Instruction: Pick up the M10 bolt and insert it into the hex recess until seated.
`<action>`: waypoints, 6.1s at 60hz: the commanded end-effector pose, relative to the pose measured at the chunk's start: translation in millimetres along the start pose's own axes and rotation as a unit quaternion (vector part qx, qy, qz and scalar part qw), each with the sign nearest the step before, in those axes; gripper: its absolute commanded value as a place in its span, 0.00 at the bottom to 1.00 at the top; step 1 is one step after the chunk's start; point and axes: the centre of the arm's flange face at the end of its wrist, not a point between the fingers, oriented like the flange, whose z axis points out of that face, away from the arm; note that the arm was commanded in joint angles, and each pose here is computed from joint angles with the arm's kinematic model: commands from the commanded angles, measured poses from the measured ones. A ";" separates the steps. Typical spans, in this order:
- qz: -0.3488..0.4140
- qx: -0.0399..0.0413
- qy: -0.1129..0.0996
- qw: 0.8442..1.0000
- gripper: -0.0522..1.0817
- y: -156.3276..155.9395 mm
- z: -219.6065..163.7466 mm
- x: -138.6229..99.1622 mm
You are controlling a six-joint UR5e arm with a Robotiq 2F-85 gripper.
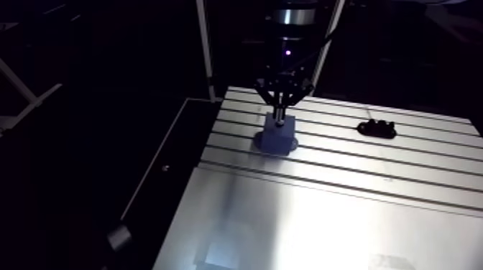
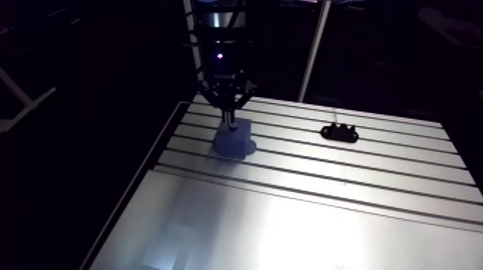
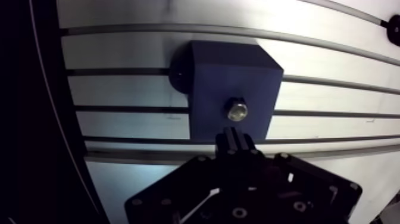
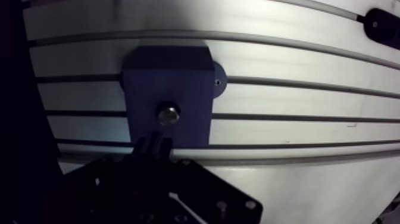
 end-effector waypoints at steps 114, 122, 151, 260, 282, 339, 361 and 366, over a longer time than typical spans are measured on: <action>0.000 -0.003 0.000 1.000 1.00 0.4 11.1 2.0; 0.000 -0.002 0.002 1.000 1.00 0.3 10.0 2.1; -0.009 -0.002 0.004 1.000 1.00 0.1 10.8 3.4; -0.010 -0.002 0.004 1.000 0.99 0.0 14.0 3.7; -0.011 -0.002 0.003 1.000 0.99 0.0 14.7 4.0; -0.011 -0.004 0.001 1.000 0.99 -0.7 18.0 4.4; -0.011 -0.004 0.001 1.000 0.99 -0.7 18.0 4.5; -0.011 -0.004 0.000 1.000 0.99 -0.7 18.6 4.2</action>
